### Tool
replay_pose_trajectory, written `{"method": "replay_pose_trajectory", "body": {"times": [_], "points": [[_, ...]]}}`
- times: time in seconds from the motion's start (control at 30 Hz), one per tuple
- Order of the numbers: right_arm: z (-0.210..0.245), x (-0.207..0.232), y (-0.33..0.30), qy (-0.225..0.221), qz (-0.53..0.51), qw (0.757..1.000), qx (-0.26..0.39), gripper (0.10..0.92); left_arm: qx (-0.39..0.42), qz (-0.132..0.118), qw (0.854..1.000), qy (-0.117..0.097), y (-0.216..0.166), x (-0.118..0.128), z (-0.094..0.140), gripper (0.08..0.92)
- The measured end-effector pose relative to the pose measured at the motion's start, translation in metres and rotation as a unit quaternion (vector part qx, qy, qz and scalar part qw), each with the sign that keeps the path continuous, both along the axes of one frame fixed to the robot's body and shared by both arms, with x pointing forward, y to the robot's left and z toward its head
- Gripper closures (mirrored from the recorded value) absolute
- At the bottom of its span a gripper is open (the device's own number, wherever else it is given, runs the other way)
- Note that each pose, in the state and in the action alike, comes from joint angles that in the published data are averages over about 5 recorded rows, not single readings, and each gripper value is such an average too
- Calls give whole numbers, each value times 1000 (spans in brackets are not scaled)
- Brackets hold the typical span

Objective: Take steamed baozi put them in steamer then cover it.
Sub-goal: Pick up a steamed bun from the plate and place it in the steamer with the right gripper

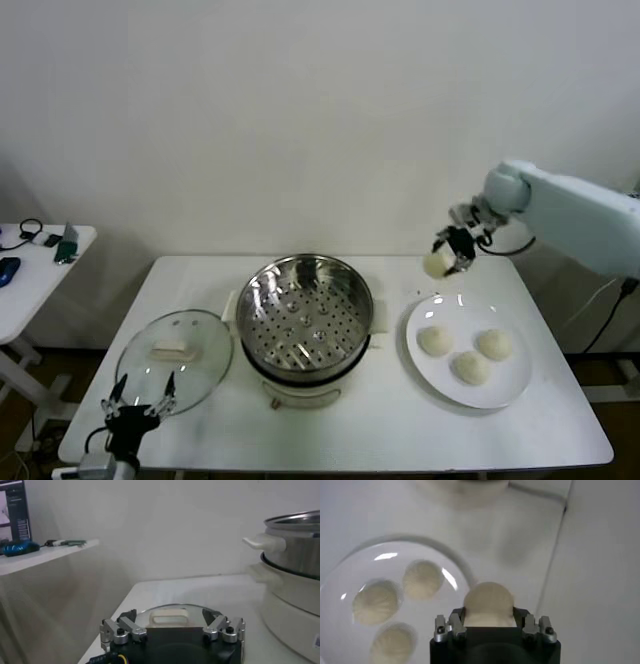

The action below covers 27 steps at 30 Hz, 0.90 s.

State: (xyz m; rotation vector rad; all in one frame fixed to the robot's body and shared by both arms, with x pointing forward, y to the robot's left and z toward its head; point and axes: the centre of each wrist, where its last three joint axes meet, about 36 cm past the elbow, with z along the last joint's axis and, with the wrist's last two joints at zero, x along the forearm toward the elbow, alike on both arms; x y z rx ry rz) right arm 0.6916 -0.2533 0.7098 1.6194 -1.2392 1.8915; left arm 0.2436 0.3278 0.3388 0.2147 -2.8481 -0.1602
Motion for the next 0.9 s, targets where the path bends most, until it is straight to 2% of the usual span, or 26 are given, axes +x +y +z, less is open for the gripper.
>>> {"method": "replay_pose_trajectory", "body": {"times": [0.17,0.43,0.67,0.9], "points": [[21,-27,72,-29,140,990,-19,377,2,-3,1000,-3,-1,-1,1,177],[-11,-52,149,-45,292,953,-65,377,4,-1,1000,-10,-2,-4,5,177],[-53,-48,186,-61,361,926,-96,377,2,0,1000,-13,-4,-5,6,177],[-89,-34,208,-67,390,912,-107,377,2,1,1000,-14,-5,-5,6,177]]}}
